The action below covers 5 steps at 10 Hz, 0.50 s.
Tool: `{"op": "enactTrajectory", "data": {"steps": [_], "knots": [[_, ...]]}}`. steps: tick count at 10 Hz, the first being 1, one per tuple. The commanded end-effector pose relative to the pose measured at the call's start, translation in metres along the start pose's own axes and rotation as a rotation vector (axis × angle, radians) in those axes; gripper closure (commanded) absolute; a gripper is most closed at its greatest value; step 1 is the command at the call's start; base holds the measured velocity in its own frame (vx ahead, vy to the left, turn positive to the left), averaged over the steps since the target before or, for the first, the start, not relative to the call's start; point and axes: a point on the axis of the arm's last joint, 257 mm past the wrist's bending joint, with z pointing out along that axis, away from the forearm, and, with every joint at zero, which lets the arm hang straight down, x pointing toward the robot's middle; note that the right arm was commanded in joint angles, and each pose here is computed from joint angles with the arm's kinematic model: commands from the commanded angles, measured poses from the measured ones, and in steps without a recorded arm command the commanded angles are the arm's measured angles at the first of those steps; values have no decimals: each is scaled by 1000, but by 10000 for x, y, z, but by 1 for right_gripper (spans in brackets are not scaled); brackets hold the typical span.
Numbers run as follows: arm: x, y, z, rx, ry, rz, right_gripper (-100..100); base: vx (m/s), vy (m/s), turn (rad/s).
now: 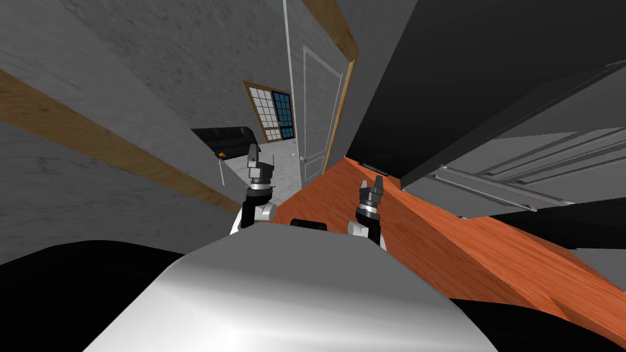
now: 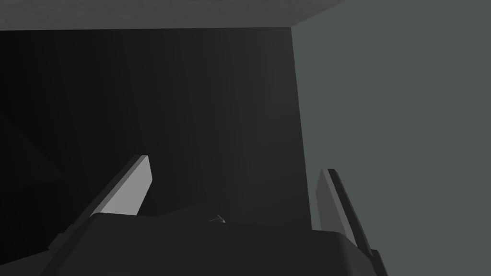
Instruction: Push the door open
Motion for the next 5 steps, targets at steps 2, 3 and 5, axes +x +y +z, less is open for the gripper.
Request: {"op": "enactTrajectory", "data": {"steps": [2, 3, 5], "knots": [[-25, -47, -16, 6, -1, 18, -100, 20, -16, 268], [-35, -64, -23, 8, -1, 25, -100, 36, -24, 273], [-76, -131, -47, 17, -5, 52, -100, 39, -30, 339]]}}
